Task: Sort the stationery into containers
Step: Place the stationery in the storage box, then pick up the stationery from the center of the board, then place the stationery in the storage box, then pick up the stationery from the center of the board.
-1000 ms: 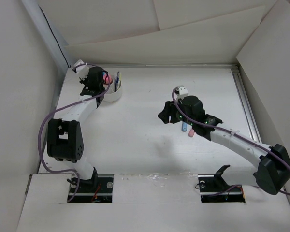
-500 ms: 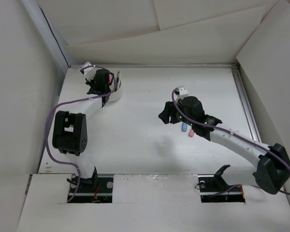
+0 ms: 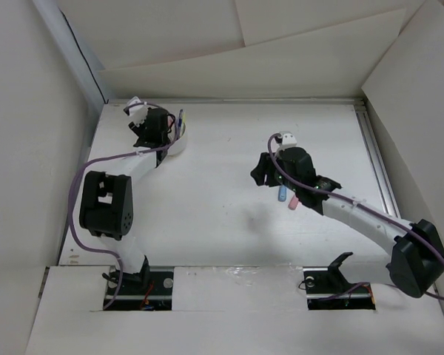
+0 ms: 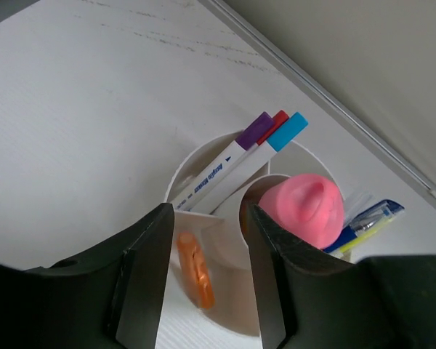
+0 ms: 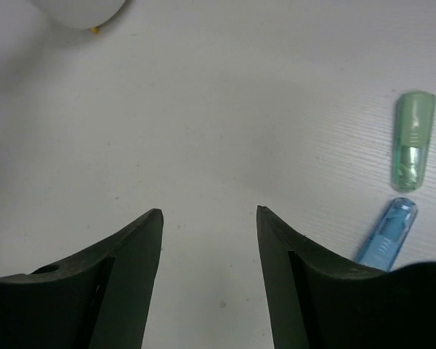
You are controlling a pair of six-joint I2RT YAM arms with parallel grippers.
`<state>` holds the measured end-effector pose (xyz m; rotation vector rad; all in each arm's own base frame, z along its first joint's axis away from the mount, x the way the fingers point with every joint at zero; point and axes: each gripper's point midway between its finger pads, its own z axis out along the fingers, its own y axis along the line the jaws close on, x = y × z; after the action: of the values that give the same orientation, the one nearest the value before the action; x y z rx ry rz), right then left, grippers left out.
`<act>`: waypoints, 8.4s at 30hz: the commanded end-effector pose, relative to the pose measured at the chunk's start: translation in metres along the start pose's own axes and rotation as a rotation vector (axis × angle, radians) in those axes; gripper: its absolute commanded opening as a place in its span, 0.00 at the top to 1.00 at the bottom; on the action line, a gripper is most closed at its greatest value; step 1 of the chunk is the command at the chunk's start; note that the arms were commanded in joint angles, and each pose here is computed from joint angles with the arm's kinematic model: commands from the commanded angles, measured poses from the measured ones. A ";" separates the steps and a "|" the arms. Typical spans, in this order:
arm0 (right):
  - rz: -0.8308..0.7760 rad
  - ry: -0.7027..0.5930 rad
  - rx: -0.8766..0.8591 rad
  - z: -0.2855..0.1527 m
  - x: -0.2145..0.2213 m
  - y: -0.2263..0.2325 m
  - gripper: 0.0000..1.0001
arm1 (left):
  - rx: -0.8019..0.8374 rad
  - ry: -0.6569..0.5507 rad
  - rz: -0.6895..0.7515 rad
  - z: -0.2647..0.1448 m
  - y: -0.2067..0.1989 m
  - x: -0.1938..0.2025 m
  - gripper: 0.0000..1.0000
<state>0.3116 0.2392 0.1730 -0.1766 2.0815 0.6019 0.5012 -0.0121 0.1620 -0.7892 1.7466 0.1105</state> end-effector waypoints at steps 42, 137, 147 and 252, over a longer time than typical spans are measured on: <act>0.195 0.265 0.563 0.083 0.036 -0.170 0.54 | 1.008 0.260 -0.078 -0.248 -0.105 0.075 0.65; -0.118 0.005 -0.161 -0.014 -0.027 0.069 0.36 | 0.725 0.275 -0.176 -0.169 -0.110 0.058 1.00; -0.021 -0.120 -0.037 -0.018 -0.013 0.028 1.00 | 0.300 0.019 -0.296 -0.083 -0.012 -0.038 1.00; 0.309 0.308 0.622 0.019 0.098 -0.129 0.64 | 1.183 0.308 -0.138 -0.285 -0.082 0.059 0.57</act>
<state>0.3111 0.1363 0.0286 0.4389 2.5214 0.0362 0.3079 -0.2376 0.2152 -0.0338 1.7105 -1.0861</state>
